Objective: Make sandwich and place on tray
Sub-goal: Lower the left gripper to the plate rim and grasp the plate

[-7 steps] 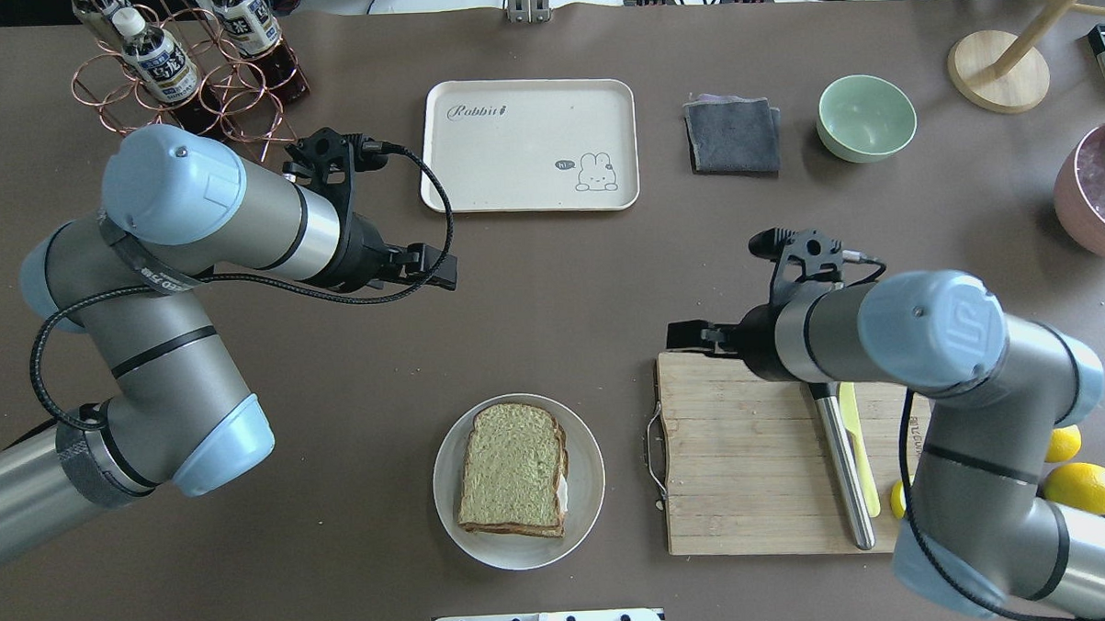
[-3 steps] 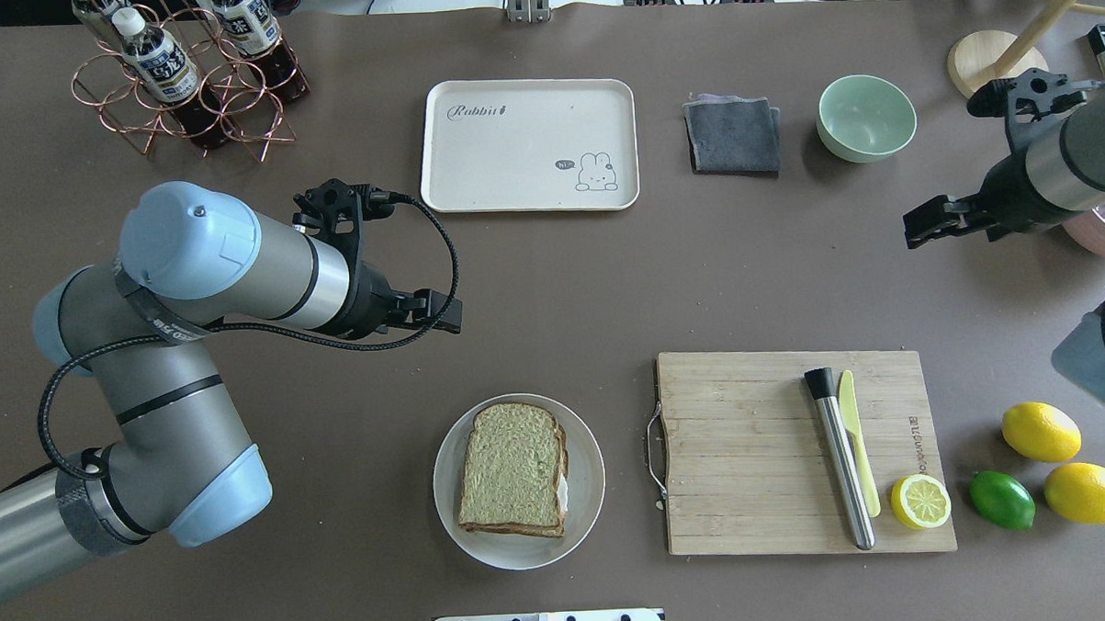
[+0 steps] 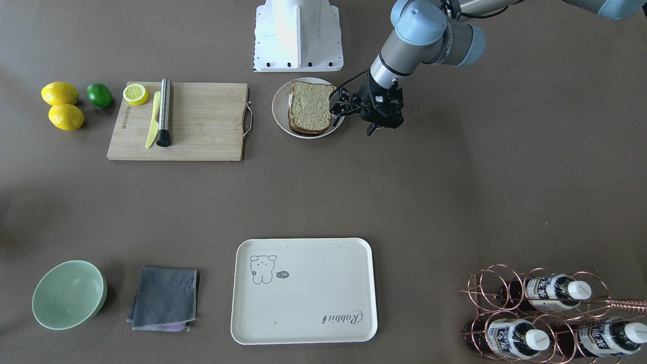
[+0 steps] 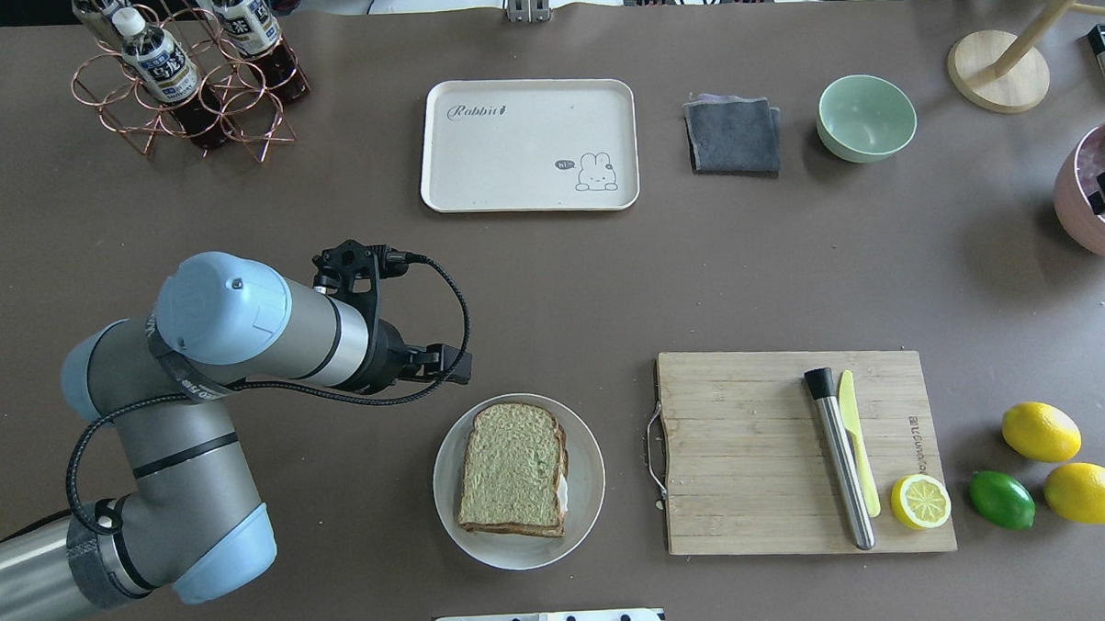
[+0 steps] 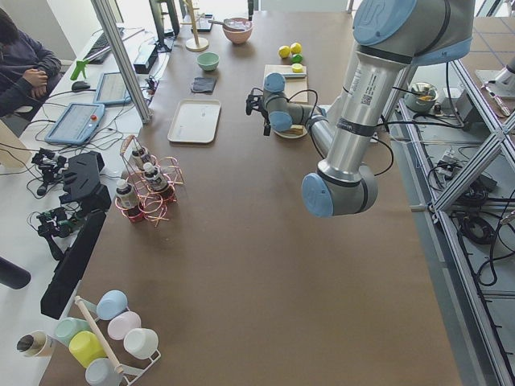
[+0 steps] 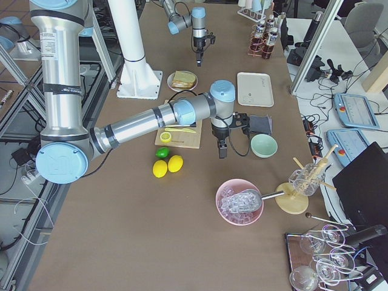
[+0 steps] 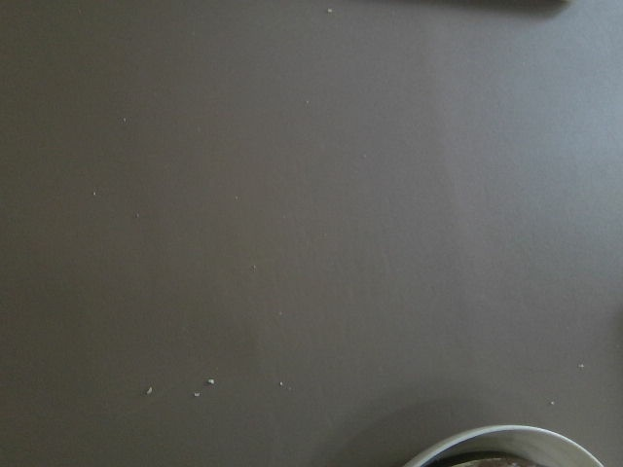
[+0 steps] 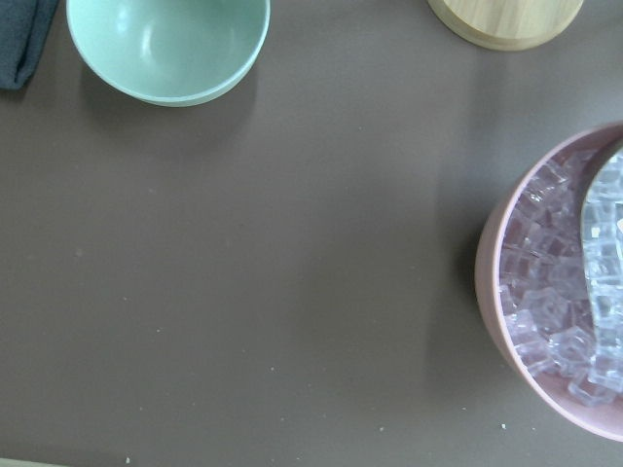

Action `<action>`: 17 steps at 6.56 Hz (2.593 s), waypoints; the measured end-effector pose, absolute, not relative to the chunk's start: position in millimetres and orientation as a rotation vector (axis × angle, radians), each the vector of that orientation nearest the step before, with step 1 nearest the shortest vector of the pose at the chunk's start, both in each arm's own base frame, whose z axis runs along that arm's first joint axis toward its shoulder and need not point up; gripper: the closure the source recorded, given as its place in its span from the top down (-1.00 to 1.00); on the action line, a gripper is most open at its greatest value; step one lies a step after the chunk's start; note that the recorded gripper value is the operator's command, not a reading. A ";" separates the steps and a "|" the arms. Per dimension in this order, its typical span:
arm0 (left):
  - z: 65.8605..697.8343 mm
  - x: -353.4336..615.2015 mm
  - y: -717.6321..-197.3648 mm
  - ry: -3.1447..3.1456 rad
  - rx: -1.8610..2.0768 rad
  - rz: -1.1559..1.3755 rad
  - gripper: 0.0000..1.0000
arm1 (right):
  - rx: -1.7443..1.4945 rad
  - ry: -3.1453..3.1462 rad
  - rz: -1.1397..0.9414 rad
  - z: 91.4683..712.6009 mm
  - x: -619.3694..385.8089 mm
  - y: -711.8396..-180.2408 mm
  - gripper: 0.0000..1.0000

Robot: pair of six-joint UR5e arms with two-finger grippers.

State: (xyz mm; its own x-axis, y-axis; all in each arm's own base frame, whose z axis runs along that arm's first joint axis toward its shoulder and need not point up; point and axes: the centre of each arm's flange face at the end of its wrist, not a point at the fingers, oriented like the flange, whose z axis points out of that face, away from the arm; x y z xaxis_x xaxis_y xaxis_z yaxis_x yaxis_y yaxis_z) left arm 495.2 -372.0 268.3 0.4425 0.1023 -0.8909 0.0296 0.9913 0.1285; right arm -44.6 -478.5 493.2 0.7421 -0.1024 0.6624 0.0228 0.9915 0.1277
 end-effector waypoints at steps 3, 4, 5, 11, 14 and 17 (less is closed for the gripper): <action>308.3 500.4 -342.5 1.116 0.117 0.060 0.36 | 0.124 -0.732 -0.093 544.0 27.9 -446.1 1.00; 309.1 504.6 -334.3 1.122 0.109 0.057 0.31 | 0.126 -0.731 -0.087 548.3 35.3 -442.5 1.00; 307.8 509.6 -326.7 1.128 0.098 0.059 0.24 | 0.127 -0.730 -0.084 549.8 38.3 -441.3 1.00; 306.8 534.7 -289.2 1.132 0.078 0.107 -0.20 | 0.125 -0.729 -0.077 552.4 41.4 -440.7 1.00; 303.2 537.3 -286.9 1.137 0.077 0.112 -1.00 | 0.125 -0.728 -0.076 553.3 41.5 -441.4 1.00; 293.4 539.0 -288.4 1.153 0.084 0.114 -1.00 | 0.120 -0.728 -0.074 557.1 41.4 -442.2 1.00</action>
